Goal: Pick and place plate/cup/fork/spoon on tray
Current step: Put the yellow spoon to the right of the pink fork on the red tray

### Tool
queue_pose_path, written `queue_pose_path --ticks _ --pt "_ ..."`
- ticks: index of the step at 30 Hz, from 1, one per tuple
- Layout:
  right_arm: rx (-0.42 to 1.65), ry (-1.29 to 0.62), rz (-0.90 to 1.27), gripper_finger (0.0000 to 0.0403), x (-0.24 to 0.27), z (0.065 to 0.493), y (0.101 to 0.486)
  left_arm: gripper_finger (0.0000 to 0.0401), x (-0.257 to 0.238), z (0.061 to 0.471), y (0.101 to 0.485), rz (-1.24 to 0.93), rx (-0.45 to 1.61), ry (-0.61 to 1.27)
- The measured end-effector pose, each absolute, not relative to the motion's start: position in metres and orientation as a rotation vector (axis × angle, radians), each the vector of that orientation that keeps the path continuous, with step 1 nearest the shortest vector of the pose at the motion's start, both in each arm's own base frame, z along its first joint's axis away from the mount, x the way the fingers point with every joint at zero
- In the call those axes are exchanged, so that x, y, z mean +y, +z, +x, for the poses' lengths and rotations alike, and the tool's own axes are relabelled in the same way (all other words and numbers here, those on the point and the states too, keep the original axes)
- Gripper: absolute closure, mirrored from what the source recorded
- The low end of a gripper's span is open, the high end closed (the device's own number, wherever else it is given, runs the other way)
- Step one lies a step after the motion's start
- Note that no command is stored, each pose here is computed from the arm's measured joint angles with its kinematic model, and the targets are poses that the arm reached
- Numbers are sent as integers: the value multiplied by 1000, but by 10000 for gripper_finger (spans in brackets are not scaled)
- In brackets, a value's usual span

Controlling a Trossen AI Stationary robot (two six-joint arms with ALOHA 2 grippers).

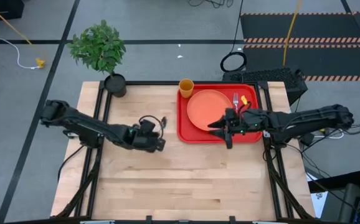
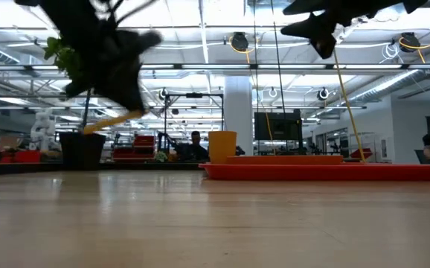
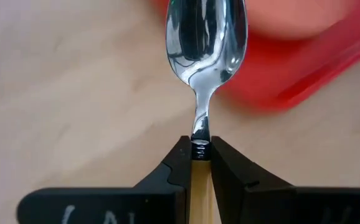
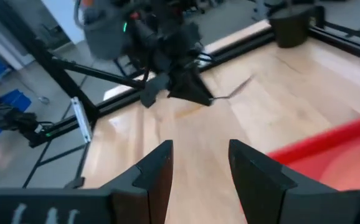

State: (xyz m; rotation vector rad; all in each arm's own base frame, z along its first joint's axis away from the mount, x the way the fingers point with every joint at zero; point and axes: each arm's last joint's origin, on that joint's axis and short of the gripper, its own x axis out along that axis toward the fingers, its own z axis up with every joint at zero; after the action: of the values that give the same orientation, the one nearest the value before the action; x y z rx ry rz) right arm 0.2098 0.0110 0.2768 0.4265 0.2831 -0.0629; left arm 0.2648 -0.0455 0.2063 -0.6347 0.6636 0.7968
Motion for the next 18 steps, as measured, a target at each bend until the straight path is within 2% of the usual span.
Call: queue_pose_path --ticks 9,13,18 --pt "168 45 327 250 32 250 264 363 -47 292 275 -439 145 477" --pt "119 62 299 242 39 264 258 363 -51 301 286 -369 13 419" --pt "114 -27 286 222 45 275 245 358 -55 312 285 -343 -78 395"
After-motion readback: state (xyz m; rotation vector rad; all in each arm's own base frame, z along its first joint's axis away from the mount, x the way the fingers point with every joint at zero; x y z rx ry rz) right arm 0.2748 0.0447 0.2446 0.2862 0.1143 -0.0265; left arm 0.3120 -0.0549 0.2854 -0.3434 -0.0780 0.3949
